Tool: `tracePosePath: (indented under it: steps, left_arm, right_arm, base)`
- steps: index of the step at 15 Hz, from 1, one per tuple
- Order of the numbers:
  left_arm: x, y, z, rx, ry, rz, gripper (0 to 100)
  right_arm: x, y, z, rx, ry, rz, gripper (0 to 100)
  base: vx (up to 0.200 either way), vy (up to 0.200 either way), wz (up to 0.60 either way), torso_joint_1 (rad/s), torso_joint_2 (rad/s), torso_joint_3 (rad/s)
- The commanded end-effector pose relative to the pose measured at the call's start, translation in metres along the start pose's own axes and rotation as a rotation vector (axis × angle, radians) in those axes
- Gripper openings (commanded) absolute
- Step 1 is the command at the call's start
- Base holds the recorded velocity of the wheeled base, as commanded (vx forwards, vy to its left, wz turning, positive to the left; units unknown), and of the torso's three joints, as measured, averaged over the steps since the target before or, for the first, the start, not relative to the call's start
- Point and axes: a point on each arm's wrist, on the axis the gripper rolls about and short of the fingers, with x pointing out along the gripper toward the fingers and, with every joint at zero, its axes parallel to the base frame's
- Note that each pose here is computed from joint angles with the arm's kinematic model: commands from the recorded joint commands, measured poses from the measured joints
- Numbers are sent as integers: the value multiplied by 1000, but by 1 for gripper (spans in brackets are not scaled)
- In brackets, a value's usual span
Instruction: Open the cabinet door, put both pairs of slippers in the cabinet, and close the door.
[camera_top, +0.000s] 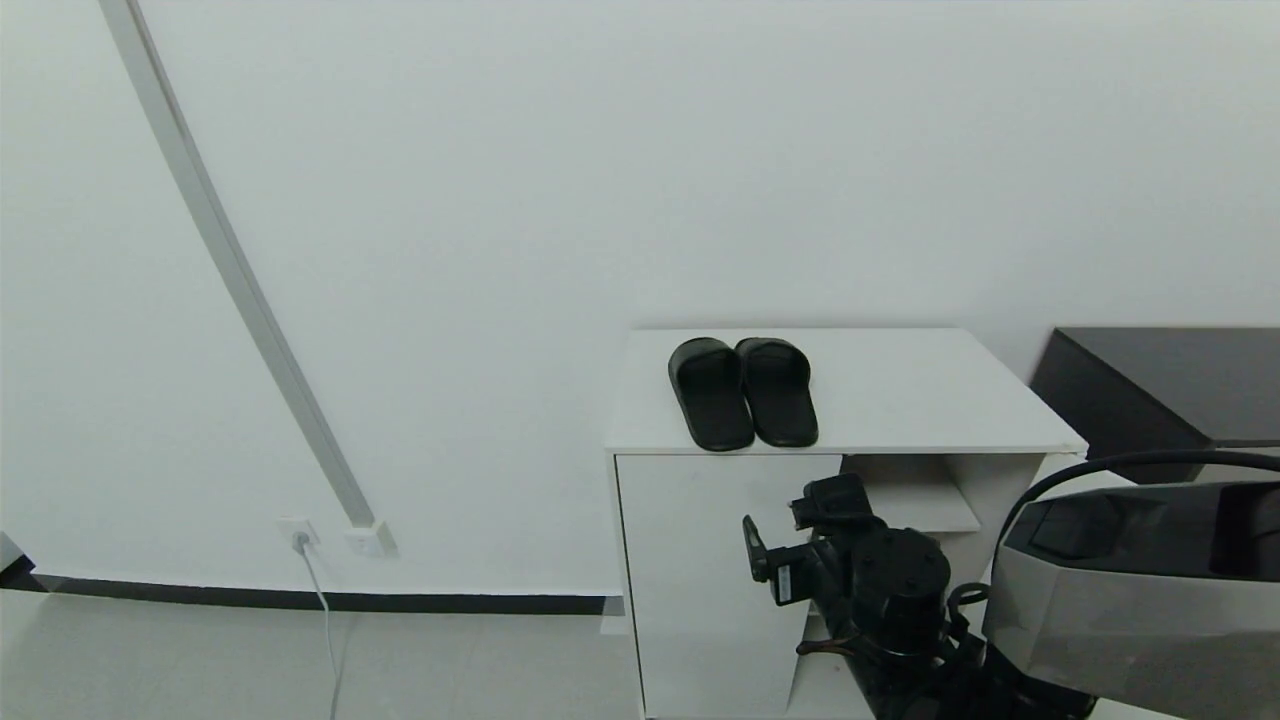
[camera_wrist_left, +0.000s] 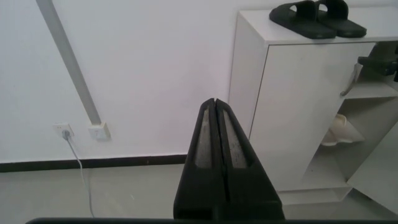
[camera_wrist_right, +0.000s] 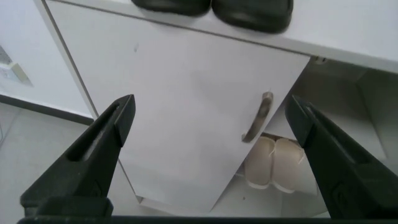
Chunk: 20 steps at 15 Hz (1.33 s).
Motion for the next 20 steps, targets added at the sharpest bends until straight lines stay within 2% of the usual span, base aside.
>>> tracePosePath:
  steps: [1,7,9,13,15,17,20]
  left_arm:
    - [0,0,0,0,0,0,0]
    - [0,0,0,0,0,0,0]
    - [0,0,0,0,0,0,0]
    - [0,0,0,0,0,0,0]
    - [0,0,0,0,0,0,0]
    - [0,0,0,1,0,0,0]
    - [0,0,0,6,0,0,0]
  right_arm:
    - [0,0,0,0,-1,0,100]
    - [0,-2,-1,-3,3,-3,100]
    - [0,-2,-3,-8,11,31,100]
    - [0,-1,-8,-27,24,40,100]
    - [7,0,10,-4,-21,30,100]
    - [14,2,32,7,-26,29,100]
    - [34,3,60,64,21,1,100]
  base:
    - [0,0,0,178,-403,-222]
    - [0,0,0,174,-377,-203]
    - [0,0,0,161,-347,-190]
    - [0,0,0,26,-49,-21]
    - [0,0,0,0,0,0]
    - [0,0,0,0,0,0]
    - [0,0,0,0,0,0]
